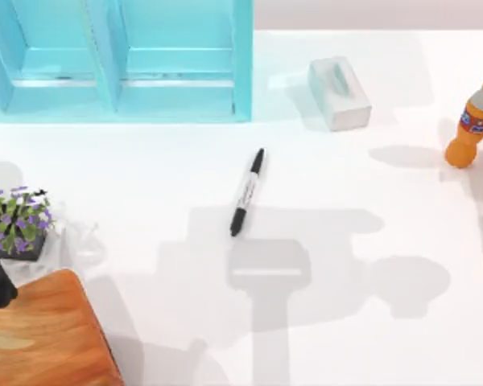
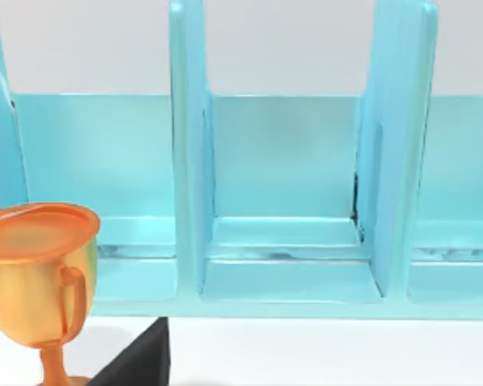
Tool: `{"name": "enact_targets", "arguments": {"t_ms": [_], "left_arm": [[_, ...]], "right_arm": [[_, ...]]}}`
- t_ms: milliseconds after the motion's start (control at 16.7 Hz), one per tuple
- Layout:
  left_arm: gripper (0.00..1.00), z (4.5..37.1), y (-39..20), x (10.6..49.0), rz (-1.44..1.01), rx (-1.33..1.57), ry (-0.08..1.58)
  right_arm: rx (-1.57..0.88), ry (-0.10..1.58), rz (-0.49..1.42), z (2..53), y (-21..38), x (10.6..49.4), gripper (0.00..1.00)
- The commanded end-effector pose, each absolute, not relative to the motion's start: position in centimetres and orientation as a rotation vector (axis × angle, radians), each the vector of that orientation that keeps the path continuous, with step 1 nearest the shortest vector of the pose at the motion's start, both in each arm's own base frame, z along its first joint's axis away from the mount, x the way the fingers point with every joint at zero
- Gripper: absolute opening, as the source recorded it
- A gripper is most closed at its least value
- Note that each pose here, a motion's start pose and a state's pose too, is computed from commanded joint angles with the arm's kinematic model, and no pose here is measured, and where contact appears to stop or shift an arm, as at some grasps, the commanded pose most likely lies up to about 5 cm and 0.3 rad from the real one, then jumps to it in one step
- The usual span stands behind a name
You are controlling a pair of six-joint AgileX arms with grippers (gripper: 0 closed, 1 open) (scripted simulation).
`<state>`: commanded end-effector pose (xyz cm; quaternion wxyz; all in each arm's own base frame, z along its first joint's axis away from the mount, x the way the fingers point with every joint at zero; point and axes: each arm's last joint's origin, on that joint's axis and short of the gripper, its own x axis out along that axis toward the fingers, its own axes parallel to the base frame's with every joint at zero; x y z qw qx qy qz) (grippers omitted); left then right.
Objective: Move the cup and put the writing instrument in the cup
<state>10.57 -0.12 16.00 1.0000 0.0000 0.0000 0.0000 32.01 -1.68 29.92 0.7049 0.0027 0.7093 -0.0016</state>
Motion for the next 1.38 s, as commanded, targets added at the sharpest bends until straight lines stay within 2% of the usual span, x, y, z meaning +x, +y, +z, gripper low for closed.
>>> {"name": "enact_targets", "arguments": {"t_ms": [420, 660, 960, 1380], "left_arm": [[1.00, 16.0, -0.1, 10.6, 0.000, 0.000, 0.000], [1.00, 16.0, -0.1, 10.6, 0.000, 0.000, 0.000], [1.00, 16.0, -0.1, 10.6, 0.000, 0.000, 0.000], [1.00, 16.0, -0.1, 10.6, 0.000, 0.000, 0.000]], "right_arm": [[0.011, 1.590, -0.006, 28.6, -0.6, 32.7, 0.00], [0.008, 1.583, -0.009, 25.9, 5.7, 33.6, 0.00], [0.011, 1.563, -0.005, 22.2, 14.3, 32.5, 0.00], [0.011, 1.577, -0.012, 21.0, 15.3, 32.3, 0.00]]}}
